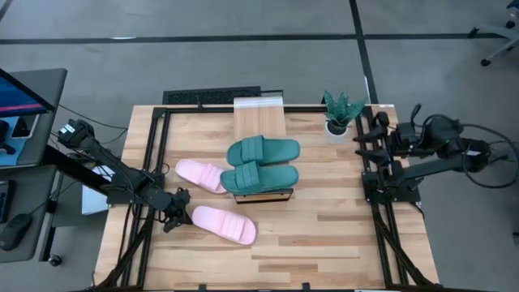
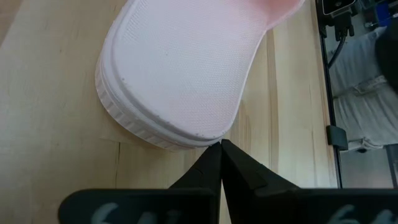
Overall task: Pick and place slides into the shelf
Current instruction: Put the top pink slide on the shelf
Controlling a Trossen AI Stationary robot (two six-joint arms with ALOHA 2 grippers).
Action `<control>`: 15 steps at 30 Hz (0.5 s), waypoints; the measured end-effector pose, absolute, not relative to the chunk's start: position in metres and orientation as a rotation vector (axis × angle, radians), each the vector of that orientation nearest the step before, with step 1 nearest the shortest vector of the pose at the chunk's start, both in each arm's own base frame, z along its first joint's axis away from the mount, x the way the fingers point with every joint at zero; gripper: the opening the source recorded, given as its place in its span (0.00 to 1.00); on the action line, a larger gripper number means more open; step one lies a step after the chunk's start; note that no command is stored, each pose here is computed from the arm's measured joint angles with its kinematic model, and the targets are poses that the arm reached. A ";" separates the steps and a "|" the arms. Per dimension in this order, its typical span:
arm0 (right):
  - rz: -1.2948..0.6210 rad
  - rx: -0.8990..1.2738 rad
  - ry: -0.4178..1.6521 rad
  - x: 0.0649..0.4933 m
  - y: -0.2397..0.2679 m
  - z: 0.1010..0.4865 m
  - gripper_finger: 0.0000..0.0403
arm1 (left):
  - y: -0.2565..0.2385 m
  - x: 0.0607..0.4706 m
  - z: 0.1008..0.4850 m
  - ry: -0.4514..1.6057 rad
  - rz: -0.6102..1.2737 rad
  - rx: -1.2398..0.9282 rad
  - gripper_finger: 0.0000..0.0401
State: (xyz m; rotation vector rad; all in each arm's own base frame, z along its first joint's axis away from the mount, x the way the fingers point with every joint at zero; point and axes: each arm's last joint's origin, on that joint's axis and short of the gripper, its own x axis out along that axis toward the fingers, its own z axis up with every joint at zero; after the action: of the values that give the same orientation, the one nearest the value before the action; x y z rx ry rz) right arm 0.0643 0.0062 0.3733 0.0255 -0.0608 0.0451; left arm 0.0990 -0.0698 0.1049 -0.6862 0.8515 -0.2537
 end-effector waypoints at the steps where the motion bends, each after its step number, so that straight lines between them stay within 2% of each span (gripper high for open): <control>1: 0.049 0.036 -0.059 0.063 0.006 0.368 0.40 | -0.070 0.099 0.105 0.851 -0.254 -0.686 0.00; 6: 0.059 0.085 -0.016 0.065 0.007 0.340 0.39 | -0.070 0.099 0.105 0.850 -0.257 -0.680 0.00; 12: 0.062 0.152 0.006 0.072 0.008 0.311 0.37 | -0.070 0.099 0.105 0.817 -0.328 -0.514 0.00; 15: 0.062 0.189 0.002 0.077 0.008 0.300 0.37 | -0.070 0.099 0.105 0.814 -0.334 -0.498 0.00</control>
State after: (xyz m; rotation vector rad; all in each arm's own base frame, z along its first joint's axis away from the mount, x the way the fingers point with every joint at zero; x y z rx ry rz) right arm 0.0768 0.0084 0.3001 0.1888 0.0020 0.0623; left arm 0.0990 -0.0698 0.1048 -0.4976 0.8140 -0.3344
